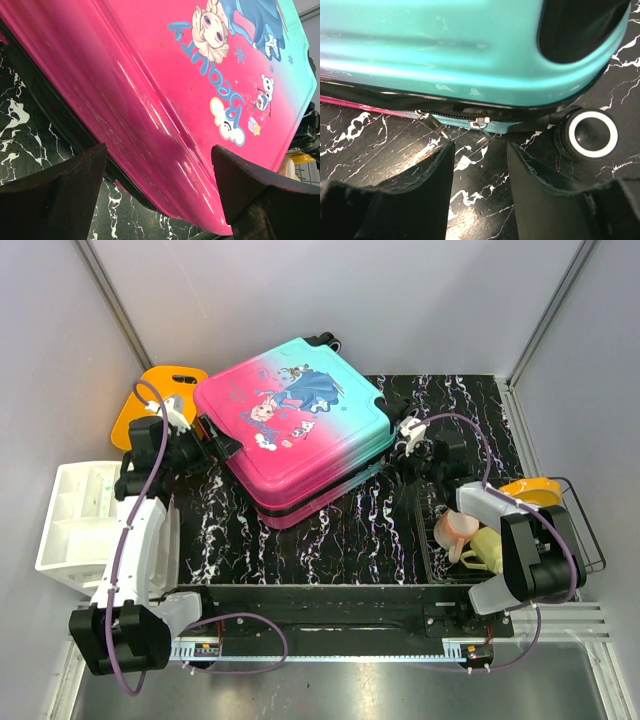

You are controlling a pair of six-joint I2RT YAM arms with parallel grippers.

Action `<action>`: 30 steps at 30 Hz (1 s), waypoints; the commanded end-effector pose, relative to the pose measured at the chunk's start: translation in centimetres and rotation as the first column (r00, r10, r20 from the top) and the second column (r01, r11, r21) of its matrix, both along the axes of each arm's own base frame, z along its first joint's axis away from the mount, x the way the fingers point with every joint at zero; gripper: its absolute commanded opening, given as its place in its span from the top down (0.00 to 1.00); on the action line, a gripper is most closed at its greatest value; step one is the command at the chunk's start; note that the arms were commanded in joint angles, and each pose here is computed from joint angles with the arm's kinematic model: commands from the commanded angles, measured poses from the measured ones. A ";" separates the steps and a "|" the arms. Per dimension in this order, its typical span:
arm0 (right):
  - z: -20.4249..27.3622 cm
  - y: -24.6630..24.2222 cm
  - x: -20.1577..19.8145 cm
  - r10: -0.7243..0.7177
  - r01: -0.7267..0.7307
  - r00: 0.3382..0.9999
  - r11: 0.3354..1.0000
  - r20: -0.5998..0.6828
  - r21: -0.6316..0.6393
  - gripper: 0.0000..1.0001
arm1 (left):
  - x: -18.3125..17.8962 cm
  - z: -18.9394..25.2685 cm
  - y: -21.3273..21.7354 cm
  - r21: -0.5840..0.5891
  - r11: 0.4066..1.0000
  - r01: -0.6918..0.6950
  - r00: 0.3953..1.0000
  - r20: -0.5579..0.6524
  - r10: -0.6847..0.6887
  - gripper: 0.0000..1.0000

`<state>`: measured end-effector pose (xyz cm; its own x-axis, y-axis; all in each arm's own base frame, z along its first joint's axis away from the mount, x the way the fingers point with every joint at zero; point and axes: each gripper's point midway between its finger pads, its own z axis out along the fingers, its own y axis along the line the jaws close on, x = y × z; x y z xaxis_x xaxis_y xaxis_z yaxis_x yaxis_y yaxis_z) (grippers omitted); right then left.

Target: Open, take out, and arrange the luggage

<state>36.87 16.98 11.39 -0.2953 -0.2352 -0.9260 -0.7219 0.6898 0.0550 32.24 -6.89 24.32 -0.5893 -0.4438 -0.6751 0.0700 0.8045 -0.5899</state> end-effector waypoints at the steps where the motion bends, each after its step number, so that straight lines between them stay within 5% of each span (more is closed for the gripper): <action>1: 3.3 1.4 2.2 0.065 -0.069 0.992 0.997 0.111 0.029 0.48 | 0.9 0.3 0.5 -0.007 1.000 -0.028 0.999 0.021 0.028 0.11; 14: 2.8 2.0 3.5 0.069 -0.070 0.997 0.997 0.039 0.030 0.65 | 1.5 -0.8 1.1 -0.047 0.997 -0.063 0.998 -0.020 0.063 0.13; 17: 2.4 1.8 2.9 0.075 -0.075 0.997 0.997 0.018 0.017 0.74 | 1.4 -1.2 1.1 -0.057 0.996 -0.069 0.997 -0.038 0.067 0.14; 21: 1.9 0.9 2.5 0.070 -0.069 0.997 0.996 0.024 -0.050 1.00 | 1.1 -1.8 0.8 -0.069 0.996 -0.063 0.997 -0.057 0.059 0.15; 30: 3.2 -3.9 6.6 -0.102 0.126 0.985 0.976 0.136 -0.180 1.00 | 1.0 -4.0 1.2 -0.057 0.995 -0.087 0.988 -0.136 0.078 0.16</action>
